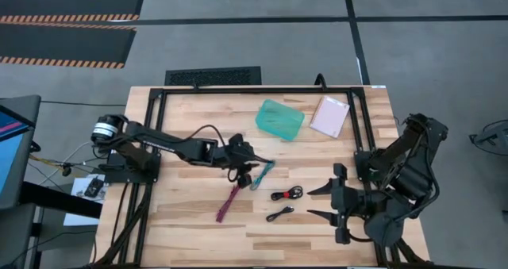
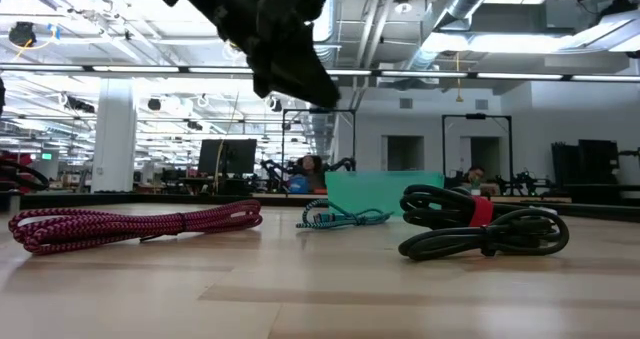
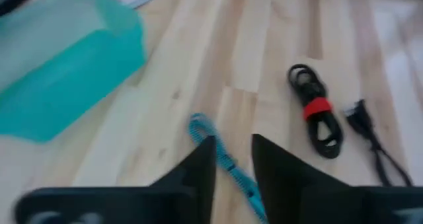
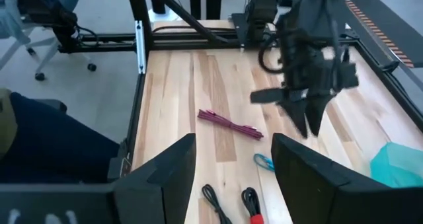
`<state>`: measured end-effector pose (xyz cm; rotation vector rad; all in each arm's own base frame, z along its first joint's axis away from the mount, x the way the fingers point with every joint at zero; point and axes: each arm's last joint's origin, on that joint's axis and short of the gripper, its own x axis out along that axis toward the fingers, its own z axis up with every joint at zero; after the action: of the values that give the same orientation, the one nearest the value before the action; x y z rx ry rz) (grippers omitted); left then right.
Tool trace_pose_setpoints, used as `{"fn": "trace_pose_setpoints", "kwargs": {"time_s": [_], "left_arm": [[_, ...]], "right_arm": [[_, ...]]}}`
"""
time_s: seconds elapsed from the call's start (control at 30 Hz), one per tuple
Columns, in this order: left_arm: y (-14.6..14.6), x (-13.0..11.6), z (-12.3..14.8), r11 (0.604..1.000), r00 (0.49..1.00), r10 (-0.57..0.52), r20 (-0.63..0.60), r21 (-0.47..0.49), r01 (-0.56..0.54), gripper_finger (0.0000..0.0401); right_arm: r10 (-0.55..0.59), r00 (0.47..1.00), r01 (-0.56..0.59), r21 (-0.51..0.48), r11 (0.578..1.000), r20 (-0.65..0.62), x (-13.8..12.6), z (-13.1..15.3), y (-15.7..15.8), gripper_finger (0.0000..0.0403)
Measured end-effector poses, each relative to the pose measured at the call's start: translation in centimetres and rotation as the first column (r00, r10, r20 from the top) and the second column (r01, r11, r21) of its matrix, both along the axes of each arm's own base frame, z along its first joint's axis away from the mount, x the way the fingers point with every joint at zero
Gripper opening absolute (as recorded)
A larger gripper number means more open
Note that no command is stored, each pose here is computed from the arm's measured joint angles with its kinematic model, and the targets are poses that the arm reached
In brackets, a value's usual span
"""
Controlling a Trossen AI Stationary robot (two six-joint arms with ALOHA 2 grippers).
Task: Pick and place USB-C Cables
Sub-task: Put the blue charger cable into the light blue bin
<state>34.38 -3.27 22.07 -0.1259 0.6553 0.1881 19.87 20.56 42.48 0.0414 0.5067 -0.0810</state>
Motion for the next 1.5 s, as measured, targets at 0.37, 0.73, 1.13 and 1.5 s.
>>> {"fn": "trace_pose_setpoints", "kwargs": {"time_s": [0.37,0.73,1.13,1.5], "left_arm": [[-0.3,2.9,-6.0,0.998,0.998,0.065,-0.023,0.016,-0.065,0.0228],[-0.1,3.2,-8.1,0.986,0.987,0.149,-0.068,0.086,-0.143,0.0224],[-0.3,3.1,-8.1,0.978,0.981,0.184,-0.06,0.115,-0.176,0.0223],[-2.1,3.1,-8.9,0.989,0.991,0.114,-0.071,0.105,-0.106,0.0223]], "right_arm": [[-0.011,1.0,0.011,0.015,1.0,-0.005,0.1,-0.2,0.2,0.0221],[-0.015,1.0,0.015,0.019,1.0,-0.007,0.3,-0.4,0.4,0.0221],[-0.03,1.0,0.03,0.03,0.999,-0.01,0.5,-0.5,0.3,0.0221],[-0.064,0.998,0.065,0.083,0.994,-0.009,0.7,-0.6,0.3,0.0221]]}}
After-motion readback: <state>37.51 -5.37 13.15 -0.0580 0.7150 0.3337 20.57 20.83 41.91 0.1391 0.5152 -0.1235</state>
